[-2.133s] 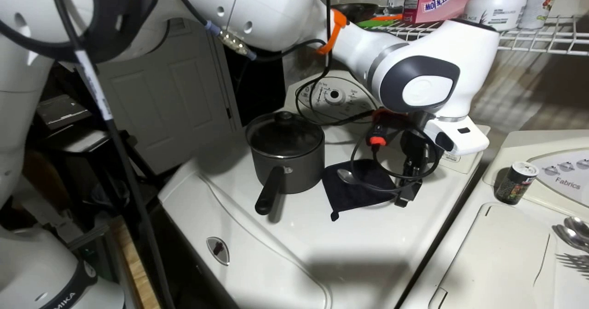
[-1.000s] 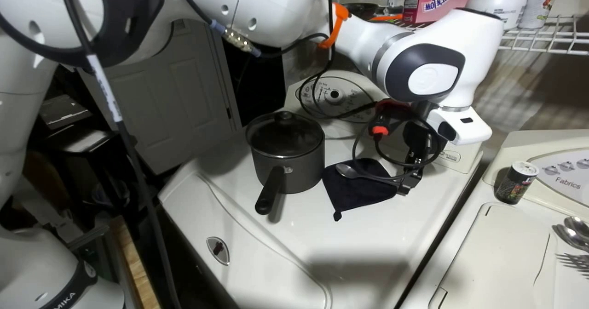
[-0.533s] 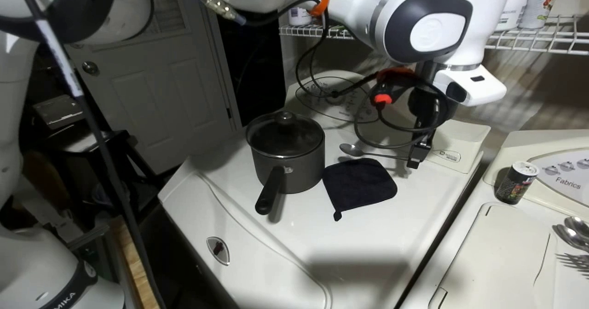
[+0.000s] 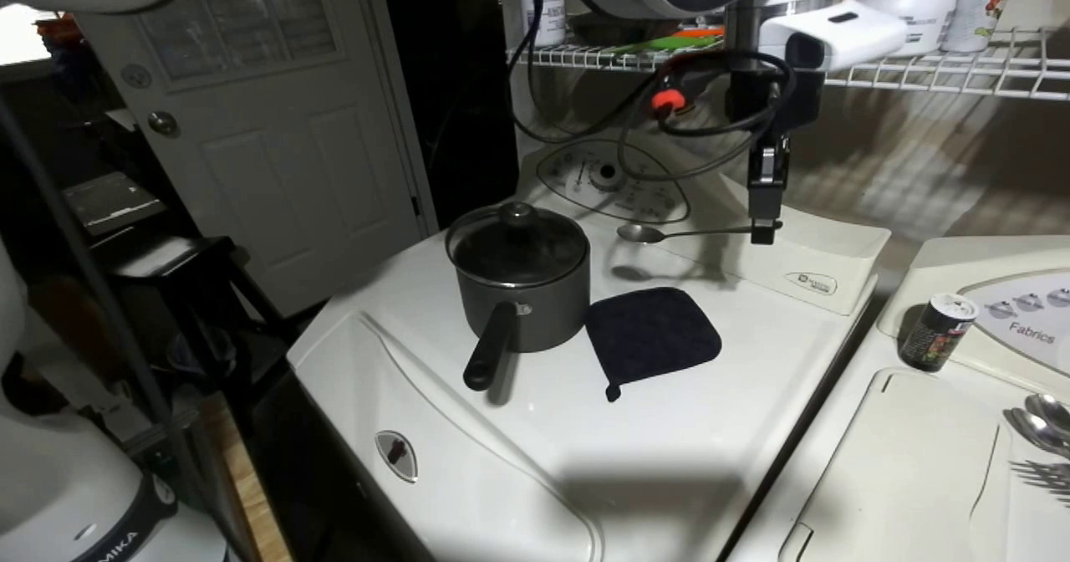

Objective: Place the spoon in the pot

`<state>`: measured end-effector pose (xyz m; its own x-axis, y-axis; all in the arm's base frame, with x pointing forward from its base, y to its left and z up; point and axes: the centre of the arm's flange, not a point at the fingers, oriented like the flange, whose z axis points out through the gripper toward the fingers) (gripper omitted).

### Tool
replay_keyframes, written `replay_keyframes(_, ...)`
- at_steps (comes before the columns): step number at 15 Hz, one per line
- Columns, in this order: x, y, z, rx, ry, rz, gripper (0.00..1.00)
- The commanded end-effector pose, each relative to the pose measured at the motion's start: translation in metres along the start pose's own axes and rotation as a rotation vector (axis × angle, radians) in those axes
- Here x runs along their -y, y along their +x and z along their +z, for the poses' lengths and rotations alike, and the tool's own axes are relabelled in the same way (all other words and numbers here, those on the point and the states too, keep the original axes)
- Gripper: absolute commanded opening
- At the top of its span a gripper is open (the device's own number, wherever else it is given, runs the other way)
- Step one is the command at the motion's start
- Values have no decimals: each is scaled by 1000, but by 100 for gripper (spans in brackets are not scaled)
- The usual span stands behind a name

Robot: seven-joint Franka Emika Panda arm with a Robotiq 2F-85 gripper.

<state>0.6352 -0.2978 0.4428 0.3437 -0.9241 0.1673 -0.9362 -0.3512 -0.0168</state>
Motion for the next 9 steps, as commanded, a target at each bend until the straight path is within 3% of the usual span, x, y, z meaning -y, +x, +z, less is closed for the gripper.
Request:
replay_keyframes(1, -15, -48, -18, -139, 3, 17, 5)
replay_keyframes(9, -28, -111, -22, -356, 45, -43, 5)
